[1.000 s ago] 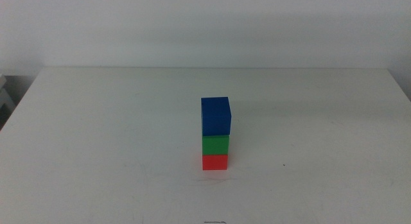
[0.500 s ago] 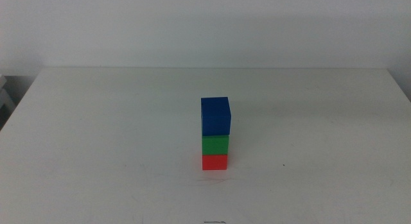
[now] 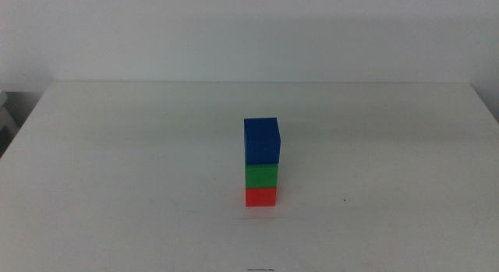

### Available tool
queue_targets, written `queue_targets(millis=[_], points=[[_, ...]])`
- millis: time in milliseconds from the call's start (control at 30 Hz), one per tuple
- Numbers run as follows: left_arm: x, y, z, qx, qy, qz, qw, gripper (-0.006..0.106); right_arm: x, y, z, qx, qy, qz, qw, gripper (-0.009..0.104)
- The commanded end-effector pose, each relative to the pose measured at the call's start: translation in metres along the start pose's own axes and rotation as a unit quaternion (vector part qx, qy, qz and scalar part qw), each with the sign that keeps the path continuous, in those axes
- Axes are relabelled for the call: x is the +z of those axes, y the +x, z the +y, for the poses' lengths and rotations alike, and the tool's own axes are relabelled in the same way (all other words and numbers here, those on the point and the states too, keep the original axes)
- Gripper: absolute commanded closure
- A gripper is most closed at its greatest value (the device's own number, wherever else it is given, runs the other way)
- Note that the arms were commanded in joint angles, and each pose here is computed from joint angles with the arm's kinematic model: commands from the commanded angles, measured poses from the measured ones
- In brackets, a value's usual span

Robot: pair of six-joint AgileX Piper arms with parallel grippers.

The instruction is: Stack red cubes first, then green, then blue cubes in a specific spot.

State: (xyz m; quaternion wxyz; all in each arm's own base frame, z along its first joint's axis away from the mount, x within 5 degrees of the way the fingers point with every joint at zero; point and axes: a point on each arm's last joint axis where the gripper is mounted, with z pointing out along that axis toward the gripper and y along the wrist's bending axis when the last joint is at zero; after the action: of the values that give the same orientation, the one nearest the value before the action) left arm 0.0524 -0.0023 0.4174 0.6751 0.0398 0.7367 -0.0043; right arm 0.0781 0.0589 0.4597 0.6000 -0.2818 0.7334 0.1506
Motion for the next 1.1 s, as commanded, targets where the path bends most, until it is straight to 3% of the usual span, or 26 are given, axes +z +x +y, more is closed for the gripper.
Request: queue_targets(millis=[0, 167, 267, 433, 567, 867, 1067], points=[[-0.003, -0.002, 0.000, -0.004, -0.001, -0.082, 0.997, 0.008, 0.007, -0.013, 0.006, -0.027, -0.015, -0.099, 0.995, 0.001], [0.000, 0.037, -0.003, -0.004, 0.001, -0.081, 0.997, 0.008, 0.032, 0.013, 0.009, 0.000, -0.005, -0.078, 0.997, 0.001], [0.003, 0.057, -0.004, -0.004, 0.002, -0.070, 0.998, 0.008, 0.049, 0.040, 0.000, 0.068, 0.025, -0.045, 0.996, 0.001], [0.005, 0.081, -0.005, -0.003, 0.003, -0.057, 0.998, 0.008, 0.058, 0.073, -0.026, 0.175, 0.109, -0.076, 0.975, 0.001], [0.008, 0.096, -0.006, -0.003, 0.003, -0.088, 0.996, 0.008, 0.047, 0.107, -0.033, 0.181, 0.164, -0.094, 0.965, 0.001], [0.013, 0.128, -0.008, -0.005, 0.004, -0.150, 0.989, 0.008, 0.006, 0.184, -0.005, 0.172, 0.177, -0.135, 0.960, 0.001], [0.017, 0.163, -0.010, -0.034, 0.008, -0.139, 0.990, 0.008, -0.002, 0.226, -0.001, 0.182, 0.245, -0.156, 0.939, 0.001]])
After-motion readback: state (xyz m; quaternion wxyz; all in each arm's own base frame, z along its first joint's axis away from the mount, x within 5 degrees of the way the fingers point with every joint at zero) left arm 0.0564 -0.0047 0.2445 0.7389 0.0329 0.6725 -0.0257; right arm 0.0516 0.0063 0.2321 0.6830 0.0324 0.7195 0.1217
